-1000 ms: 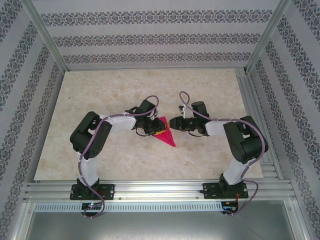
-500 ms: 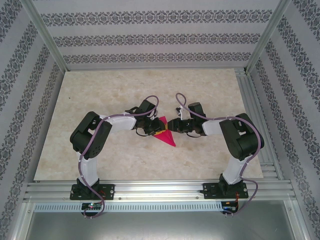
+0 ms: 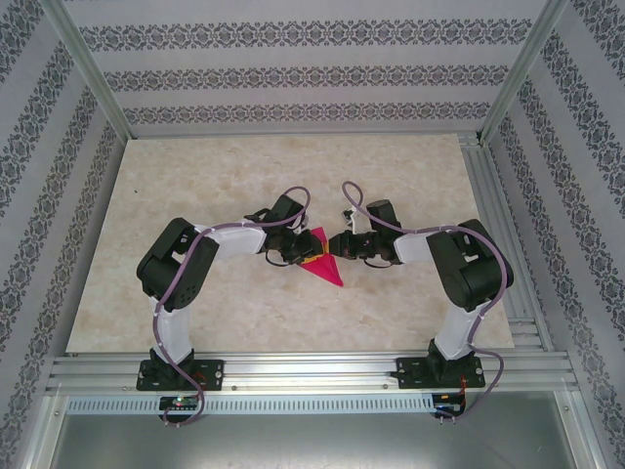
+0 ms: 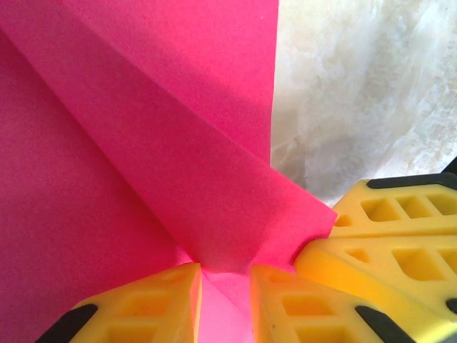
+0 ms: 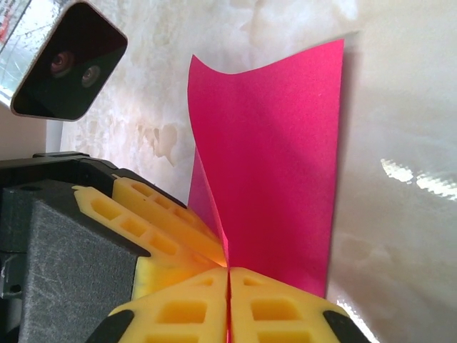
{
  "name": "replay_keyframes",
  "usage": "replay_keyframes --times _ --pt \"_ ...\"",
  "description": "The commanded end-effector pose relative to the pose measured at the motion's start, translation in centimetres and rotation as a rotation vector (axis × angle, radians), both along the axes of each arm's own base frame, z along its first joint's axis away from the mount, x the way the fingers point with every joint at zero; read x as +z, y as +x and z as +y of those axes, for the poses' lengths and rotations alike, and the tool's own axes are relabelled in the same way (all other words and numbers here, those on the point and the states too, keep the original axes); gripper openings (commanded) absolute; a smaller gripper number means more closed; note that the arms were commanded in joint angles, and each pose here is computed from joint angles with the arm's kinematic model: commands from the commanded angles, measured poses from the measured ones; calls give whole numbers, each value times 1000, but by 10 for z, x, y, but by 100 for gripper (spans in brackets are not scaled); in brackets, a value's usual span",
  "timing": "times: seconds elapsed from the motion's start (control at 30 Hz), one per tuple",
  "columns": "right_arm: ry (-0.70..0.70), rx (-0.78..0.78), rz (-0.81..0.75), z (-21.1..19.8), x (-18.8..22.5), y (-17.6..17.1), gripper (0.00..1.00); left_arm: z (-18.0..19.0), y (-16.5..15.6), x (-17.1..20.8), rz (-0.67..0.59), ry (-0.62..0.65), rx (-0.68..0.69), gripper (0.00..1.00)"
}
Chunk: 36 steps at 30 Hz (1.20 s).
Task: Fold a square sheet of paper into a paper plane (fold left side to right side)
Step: Fourth fold the wing at the center of the table.
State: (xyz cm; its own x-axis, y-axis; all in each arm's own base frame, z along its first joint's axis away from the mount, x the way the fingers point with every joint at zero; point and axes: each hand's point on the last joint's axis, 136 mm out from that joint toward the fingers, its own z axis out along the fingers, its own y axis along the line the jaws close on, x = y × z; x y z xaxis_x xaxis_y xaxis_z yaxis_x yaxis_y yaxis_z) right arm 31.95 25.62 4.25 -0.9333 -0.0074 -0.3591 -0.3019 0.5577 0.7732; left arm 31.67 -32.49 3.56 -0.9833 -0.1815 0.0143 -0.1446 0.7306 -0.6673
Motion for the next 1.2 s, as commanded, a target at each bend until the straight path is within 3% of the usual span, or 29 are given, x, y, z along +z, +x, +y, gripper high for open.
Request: replay_keyframes --times 0.0,0.53,1.17 --pt "-16 11 -38 5 0 8 6 -7 1 1 -16 2 -14 27" --pt "-93 -12 -6 -6 -22 9 6 -7 0 1 -12 2 -17 27" --pt "-90 -17 -5 -4 -24 17 7 -7 -1 0 -11 6 -18 27"
